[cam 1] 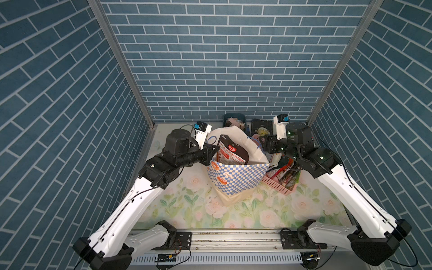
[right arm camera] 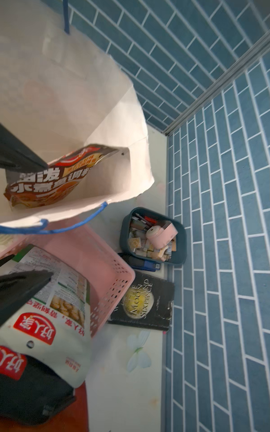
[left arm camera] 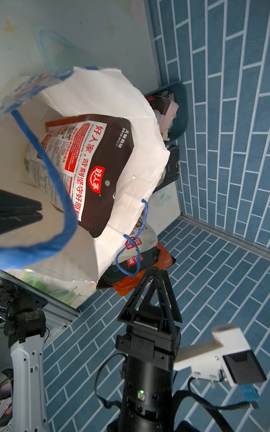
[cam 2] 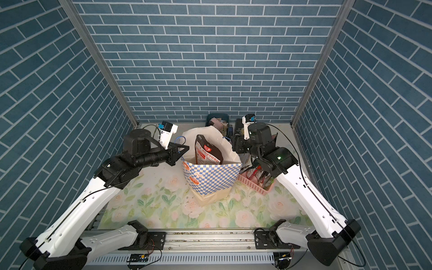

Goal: Place the condiment packets inside the bag
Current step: Adjust the paper bag at the center of the board, then adjust the condiment packet in the storage box.

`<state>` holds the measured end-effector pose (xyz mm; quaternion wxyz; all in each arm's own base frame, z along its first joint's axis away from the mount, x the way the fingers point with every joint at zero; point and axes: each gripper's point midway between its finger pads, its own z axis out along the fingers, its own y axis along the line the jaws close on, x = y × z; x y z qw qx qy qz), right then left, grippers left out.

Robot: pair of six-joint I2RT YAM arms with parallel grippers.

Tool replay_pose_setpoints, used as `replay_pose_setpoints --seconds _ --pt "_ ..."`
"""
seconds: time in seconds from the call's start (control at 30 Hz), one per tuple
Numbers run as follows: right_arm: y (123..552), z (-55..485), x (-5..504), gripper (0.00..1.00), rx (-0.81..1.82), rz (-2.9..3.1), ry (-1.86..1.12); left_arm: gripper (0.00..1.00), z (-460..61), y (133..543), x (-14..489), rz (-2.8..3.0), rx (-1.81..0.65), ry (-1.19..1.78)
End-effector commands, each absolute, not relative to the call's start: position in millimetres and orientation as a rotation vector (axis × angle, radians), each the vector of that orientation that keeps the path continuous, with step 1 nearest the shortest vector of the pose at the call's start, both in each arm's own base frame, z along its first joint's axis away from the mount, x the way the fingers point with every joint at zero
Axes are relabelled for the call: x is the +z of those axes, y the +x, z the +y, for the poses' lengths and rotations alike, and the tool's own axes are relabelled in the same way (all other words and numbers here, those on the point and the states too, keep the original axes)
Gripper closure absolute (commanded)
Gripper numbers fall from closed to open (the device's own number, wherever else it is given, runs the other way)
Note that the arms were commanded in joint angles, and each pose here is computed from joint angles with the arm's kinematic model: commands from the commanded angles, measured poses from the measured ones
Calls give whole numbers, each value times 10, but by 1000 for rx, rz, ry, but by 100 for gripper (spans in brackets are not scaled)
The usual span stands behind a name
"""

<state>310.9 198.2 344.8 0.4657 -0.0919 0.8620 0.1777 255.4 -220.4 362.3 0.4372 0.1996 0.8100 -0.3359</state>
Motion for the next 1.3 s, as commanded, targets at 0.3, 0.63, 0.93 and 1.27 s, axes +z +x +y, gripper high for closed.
replay_pose_setpoints --seconds 0.3,0.63,0.93,1.27 --pt "3133 988 3288 34 268 2194 182 100 -1766 2449 3641 2029 -559 520" --pt "3306 1301 3347 36 427 2195 15 100 -1593 2412 3904 1972 -484 483" --pt "3336 1192 3066 32 313 2302 51 100 -1522 2435 3962 1949 -447 451" --pt "3036 955 2979 34 270 2329 153 100 -1417 2439 3792 1965 -398 412"
